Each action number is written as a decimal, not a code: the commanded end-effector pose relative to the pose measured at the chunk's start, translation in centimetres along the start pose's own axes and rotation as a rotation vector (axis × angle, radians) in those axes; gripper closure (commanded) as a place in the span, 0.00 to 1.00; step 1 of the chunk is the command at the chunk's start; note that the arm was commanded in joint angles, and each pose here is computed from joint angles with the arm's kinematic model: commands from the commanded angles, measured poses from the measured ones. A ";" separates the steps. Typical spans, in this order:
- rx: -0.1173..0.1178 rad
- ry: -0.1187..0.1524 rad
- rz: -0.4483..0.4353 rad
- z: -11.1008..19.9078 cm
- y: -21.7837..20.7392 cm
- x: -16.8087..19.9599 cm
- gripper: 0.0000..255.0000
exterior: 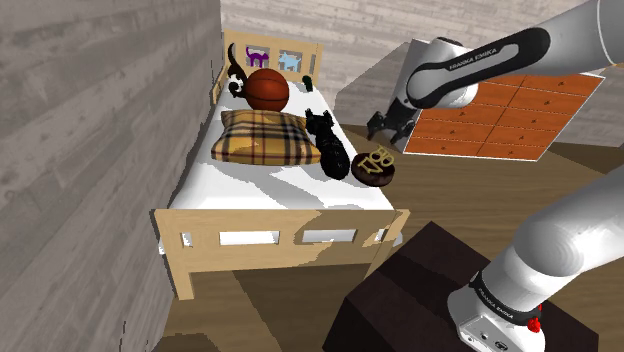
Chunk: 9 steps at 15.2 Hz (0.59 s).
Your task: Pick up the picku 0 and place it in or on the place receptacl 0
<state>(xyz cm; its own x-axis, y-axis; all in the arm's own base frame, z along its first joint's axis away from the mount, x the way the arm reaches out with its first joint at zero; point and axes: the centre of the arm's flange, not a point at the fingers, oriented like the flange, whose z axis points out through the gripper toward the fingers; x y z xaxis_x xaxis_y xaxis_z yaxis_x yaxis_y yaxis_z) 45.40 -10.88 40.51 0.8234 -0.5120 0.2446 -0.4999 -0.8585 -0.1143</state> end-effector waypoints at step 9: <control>0.002 0.001 0.003 2.4 0.1 0.0 0.00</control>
<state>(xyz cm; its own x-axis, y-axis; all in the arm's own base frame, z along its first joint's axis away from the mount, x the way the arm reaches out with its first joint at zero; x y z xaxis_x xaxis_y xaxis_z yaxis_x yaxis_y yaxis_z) 46.02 -11.08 38.16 0.8213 -0.5149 0.2455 -0.5022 -0.8568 -0.1170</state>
